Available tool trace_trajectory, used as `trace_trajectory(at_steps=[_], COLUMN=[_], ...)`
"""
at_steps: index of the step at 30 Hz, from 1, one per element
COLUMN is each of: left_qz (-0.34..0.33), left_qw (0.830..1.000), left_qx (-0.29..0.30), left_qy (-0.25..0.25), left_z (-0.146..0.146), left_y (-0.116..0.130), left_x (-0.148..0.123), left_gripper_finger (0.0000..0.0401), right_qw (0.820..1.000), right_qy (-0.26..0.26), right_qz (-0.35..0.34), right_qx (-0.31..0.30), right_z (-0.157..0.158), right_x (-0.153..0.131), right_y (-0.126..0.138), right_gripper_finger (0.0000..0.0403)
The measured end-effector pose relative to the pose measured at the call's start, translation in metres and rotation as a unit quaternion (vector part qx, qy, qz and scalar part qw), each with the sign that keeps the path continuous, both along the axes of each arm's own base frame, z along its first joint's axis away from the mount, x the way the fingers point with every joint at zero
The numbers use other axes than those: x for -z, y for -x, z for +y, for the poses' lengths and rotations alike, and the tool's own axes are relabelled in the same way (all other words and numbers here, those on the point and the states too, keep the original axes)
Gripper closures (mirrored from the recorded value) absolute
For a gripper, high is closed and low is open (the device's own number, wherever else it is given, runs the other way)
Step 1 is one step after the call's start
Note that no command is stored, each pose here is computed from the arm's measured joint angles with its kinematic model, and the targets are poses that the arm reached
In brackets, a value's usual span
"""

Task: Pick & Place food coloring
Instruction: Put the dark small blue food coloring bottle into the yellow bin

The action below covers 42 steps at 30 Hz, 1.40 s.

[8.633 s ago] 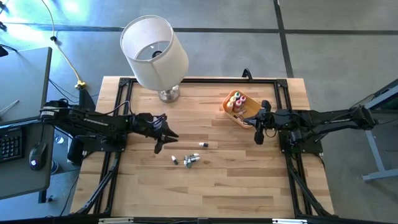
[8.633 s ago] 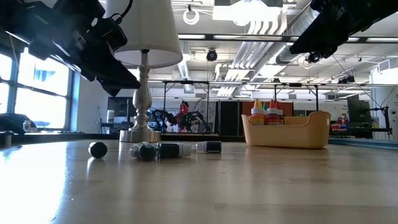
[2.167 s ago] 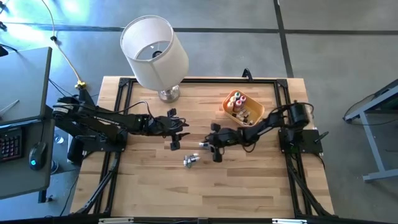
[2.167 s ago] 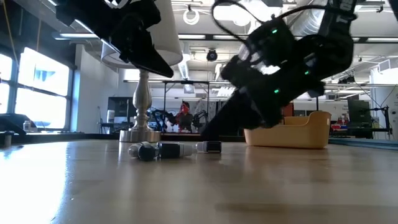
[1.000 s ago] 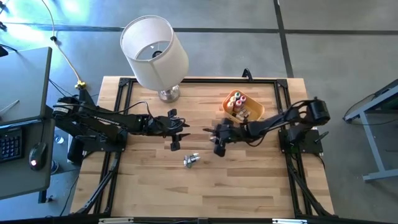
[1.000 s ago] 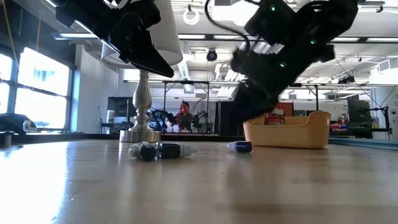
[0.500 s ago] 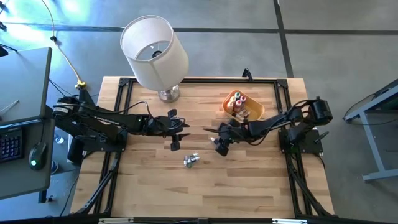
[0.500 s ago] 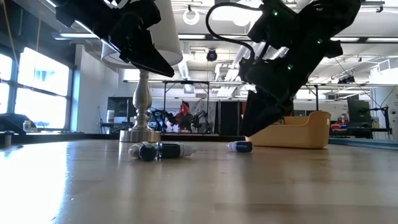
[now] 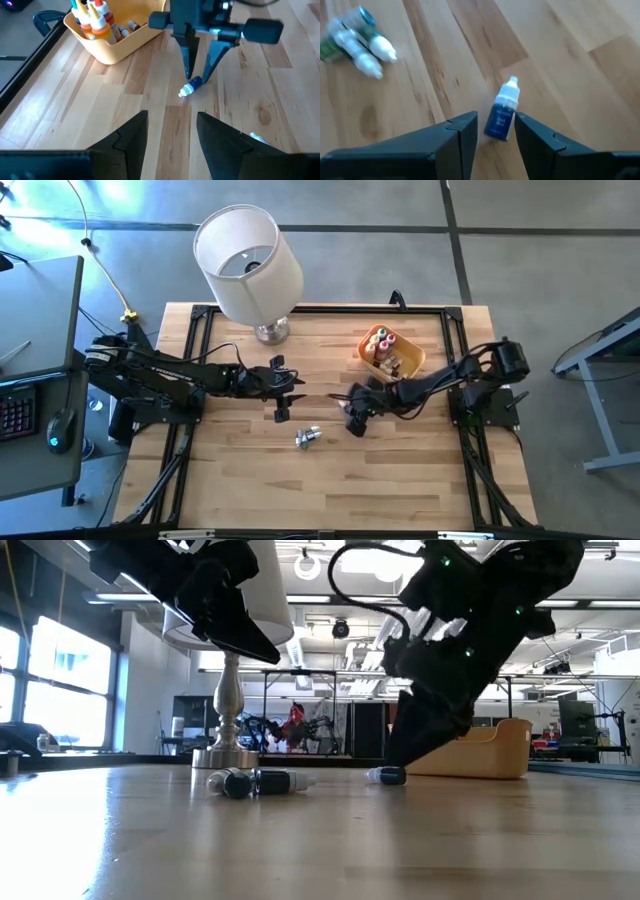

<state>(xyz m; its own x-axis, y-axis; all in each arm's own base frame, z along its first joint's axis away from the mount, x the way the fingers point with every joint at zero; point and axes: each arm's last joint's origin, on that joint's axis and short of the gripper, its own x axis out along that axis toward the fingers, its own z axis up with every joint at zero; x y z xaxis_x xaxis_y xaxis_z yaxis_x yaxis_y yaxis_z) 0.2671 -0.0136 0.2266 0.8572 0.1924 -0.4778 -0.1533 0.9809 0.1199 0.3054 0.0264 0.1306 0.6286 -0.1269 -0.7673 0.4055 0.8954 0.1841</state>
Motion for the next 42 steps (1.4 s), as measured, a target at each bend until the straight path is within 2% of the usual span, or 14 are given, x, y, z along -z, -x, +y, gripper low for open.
trace_trajectory(at_steps=[12,20,26,29,31,34,38,42], left_qz=[0.0,0.0,0.002,0.004,0.004,0.004,0.004,0.004], left_qw=[1.0,1.0,1.0,1.0,1.0,1.0,1.0,1.0], left_qx=[0.0,0.0,0.0,0.0,0.0,0.0,0.0,0.0], left_qy=[0.0,0.0,0.0,0.0,0.0,0.0,0.0,0.0], left_z=[0.0,0.0,0.0,0.0,0.0,0.0,0.0,0.0], left_y=[0.0,0.0,0.0,0.0,0.0,0.0,0.0,0.0], left_x=[0.0,0.0,0.0,0.001,0.001,0.001,0.001,0.001], left_gripper_finger=[0.0236,0.0236,0.0236,0.0236,0.0236,0.0236,0.0236,0.0236], right_qw=[0.999,0.999,0.999,0.999,0.998,0.991,0.966,0.943], right_qy=[0.027,0.042,0.03,0.04,0.061,0.119,0.188,0.196], right_qz=[0.026,0.021,0.015,0.004,0.01,0.036,0.055,0.079], right_qx=[0.01,-0.004,-0.013,-0.008,0.011,0.059,0.166,0.258], right_z=[0.0,0.0,-0.001,-0.002,-0.006,-0.016,-0.032,-0.047], right_x=[0.023,0.023,0.014,-0.007,-0.022,-0.044,-0.071,-0.081], right_y=[-0.005,-0.006,-0.003,0.004,0.013,0.034,0.066,0.09], right_gripper_finger=[0.0284,0.0332,0.0336,0.0332,0.0333,0.0337,0.0335,0.033])
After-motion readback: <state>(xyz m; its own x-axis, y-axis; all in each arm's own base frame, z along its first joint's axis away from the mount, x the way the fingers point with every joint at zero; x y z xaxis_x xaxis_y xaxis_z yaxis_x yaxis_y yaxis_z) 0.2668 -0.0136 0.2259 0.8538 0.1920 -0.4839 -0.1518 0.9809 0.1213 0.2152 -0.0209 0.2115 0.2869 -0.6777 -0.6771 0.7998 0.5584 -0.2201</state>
